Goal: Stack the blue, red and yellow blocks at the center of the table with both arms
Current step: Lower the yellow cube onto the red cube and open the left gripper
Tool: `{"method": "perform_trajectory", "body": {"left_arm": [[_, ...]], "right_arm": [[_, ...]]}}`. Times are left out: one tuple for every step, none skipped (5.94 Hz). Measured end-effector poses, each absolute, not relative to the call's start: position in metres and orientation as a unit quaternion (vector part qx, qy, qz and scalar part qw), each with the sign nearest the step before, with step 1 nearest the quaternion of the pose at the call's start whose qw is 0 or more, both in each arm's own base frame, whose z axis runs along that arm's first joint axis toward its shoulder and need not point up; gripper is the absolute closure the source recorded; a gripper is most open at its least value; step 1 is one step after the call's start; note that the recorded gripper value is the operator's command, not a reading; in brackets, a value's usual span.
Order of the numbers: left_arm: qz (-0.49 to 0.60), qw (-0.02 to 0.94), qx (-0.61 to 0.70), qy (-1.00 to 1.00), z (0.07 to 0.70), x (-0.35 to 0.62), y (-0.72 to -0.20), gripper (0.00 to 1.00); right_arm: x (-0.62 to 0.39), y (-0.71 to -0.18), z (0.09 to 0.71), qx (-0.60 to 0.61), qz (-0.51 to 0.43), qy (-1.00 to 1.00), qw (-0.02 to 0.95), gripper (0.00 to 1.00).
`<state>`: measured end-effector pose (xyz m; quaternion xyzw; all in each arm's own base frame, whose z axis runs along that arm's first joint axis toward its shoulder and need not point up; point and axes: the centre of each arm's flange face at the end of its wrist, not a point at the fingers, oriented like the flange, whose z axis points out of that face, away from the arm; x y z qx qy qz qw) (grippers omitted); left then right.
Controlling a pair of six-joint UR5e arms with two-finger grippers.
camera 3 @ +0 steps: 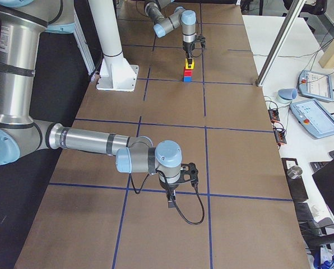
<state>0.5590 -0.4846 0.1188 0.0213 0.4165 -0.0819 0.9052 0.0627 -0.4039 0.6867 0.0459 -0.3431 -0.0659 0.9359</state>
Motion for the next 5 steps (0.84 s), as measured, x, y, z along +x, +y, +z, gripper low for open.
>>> {"method": "perform_trajectory", "body": {"left_arm": [[-0.082,0.905,0.021,0.416,0.119,0.5595,-0.4844,0.67],[-0.082,0.905,0.021,0.416,0.1186,0.5598,-0.4843,0.6],[-0.081,0.905,0.021,0.417,0.1184,0.5599,-0.4842,0.57],[-0.081,0.905,0.021,0.417,0.1182,0.5598,-0.4843,0.54],[-0.082,0.905,0.021,0.417,0.1186,0.5597,-0.4846,0.48]], "right_arm": [[0.0627,-0.4039,0.6867,0.046,-0.066,-0.343,0.936,0.0],[0.0628,-0.4039,0.6867,0.046,-0.066,-0.343,0.936,0.0],[0.0629,-0.4039,0.6867,0.046,-0.066,-0.343,0.936,0.0],[0.0629,-0.4039,0.6867,0.046,-0.066,-0.343,0.936,0.0],[0.0629,-0.4039,0.6868,0.046,-0.066,-0.343,0.936,0.0]]}}
